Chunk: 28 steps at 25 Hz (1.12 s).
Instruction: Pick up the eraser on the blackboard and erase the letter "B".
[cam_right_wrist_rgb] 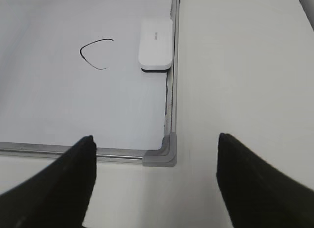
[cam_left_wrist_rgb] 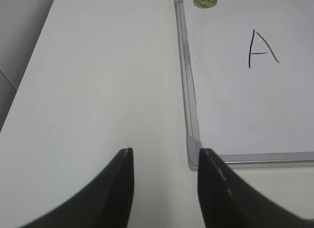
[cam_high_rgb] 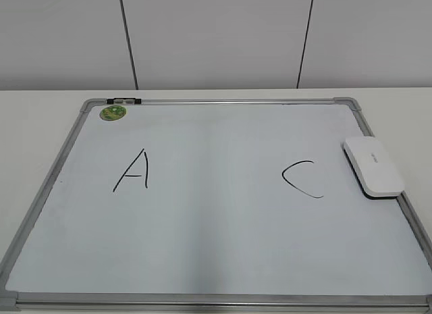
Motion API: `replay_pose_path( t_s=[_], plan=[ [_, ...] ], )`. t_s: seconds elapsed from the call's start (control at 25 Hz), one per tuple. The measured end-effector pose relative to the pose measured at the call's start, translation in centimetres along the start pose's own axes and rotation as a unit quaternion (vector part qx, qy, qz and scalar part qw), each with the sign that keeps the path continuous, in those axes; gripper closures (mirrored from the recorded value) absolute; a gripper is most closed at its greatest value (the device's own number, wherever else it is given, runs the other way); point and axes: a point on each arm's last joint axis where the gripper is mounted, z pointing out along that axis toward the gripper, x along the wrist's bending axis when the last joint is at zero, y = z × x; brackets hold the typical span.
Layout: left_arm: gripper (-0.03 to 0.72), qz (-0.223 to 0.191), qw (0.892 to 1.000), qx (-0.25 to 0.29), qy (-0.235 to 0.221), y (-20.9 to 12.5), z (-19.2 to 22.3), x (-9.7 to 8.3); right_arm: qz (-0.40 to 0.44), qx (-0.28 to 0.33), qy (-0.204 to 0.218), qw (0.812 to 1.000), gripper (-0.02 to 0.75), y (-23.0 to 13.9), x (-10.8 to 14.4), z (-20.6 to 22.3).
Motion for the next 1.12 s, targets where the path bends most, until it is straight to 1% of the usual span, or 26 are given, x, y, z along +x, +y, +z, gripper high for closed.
replay_pose_path(
  t_s=[0.16, 0.6, 0.84, 1.12],
  plan=[
    [0.384, 0.0, 1.0, -0.03, 0.001, -0.57, -0.84, -0.03, -0.001, -0.008, -0.001, 1.0, 0.151, -0.14, 0.0, -0.2],
    [0.401, 0.0, 1.0, -0.03, 0.001, -0.72, -0.93, -0.04, -0.001, -0.008, -0.001, 1.0, 0.151, -0.14, 0.0, -0.2],
    [0.433, 0.0, 1.0, -0.03, 0.001, -0.72, -0.93, -0.04, -0.001, -0.008, -0.001, 1.0, 0.151, -0.14, 0.0, -0.2],
    [0.438, 0.0, 1.0, -0.03, 0.001, -0.72, -0.93, -0.04, -0.001, -0.008, -0.001, 1.0, 0.151, -0.14, 0.0, -0.2]
  ],
)
